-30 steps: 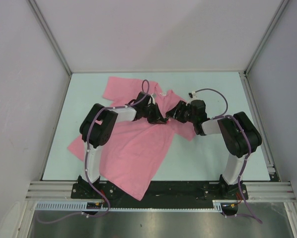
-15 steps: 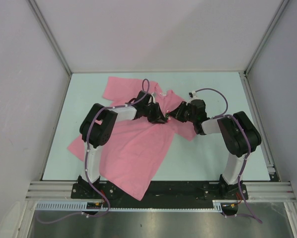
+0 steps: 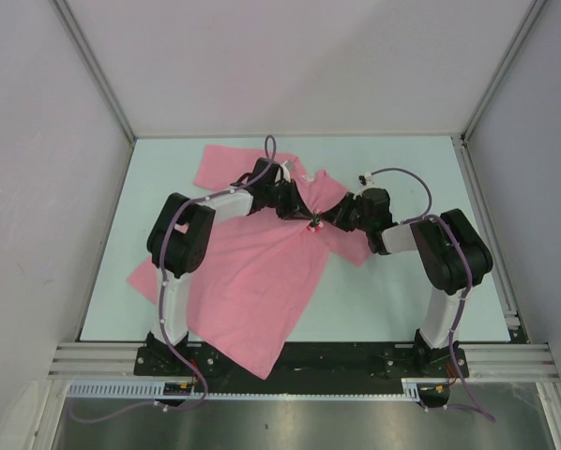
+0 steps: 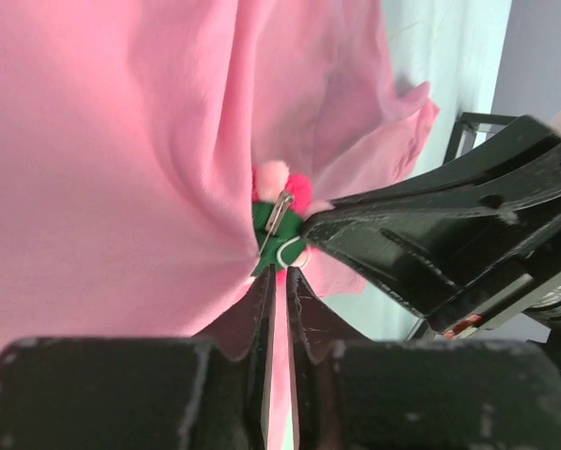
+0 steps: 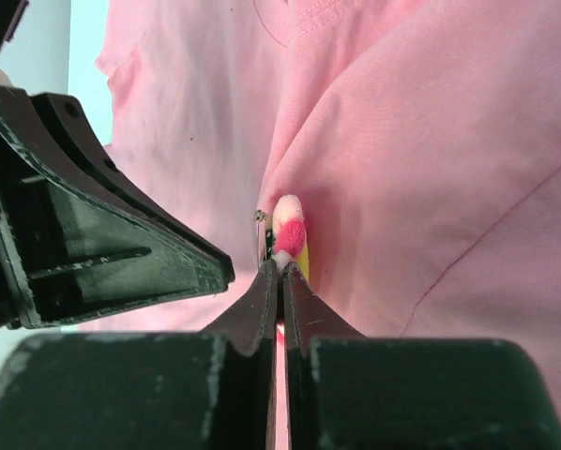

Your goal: Remove the brooch from the garment

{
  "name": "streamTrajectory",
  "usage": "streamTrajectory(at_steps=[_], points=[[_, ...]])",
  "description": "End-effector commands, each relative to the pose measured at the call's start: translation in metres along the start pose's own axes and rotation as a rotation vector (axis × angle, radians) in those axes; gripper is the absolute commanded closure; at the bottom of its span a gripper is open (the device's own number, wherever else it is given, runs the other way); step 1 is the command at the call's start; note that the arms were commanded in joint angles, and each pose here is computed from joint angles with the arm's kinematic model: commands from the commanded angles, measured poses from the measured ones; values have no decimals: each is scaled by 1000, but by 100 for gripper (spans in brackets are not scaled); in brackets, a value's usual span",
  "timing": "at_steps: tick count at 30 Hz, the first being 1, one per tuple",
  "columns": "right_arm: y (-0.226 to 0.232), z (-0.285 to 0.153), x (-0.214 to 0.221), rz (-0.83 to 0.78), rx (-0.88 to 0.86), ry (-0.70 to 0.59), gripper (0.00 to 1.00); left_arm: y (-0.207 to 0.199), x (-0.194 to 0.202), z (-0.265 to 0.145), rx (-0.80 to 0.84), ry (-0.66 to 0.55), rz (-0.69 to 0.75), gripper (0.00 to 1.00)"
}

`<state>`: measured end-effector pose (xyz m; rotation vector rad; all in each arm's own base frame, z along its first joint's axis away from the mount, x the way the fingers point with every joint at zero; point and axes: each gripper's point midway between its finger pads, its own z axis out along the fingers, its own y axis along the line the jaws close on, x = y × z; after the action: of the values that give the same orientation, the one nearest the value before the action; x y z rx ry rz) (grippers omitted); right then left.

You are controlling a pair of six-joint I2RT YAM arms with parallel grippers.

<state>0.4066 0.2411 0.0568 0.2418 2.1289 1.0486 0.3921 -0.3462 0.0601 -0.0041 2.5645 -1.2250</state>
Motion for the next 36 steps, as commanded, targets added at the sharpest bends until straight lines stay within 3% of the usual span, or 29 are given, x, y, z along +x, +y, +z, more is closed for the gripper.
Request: streamTrajectory(at_steps=[1, 8, 15, 23, 30, 32, 36], points=[[6, 1, -6, -13, -40, -19, 100, -20, -13, -2, 55, -17, 35, 89], [8, 2, -5, -12, -54, -15, 88, -10, -8, 8, 41, -8, 18, 98], [8, 3, -5, -13, -57, -16, 76, -8, -5, 12, 44, -8, 17, 100], [8, 5, -5, -12, -64, -21, 69, -8, 3, 15, 48, 5, 14, 100], [6, 7, -4, -12, -56, -17, 71, -19, -2, 3, 71, -30, 22, 100], [5, 7, -4, -9, -54, -15, 72, -26, -5, -8, 87, -61, 20, 94], [6, 7, -4, -12, -54, -13, 72, -21, -15, -26, 83, -124, -7, 71]])
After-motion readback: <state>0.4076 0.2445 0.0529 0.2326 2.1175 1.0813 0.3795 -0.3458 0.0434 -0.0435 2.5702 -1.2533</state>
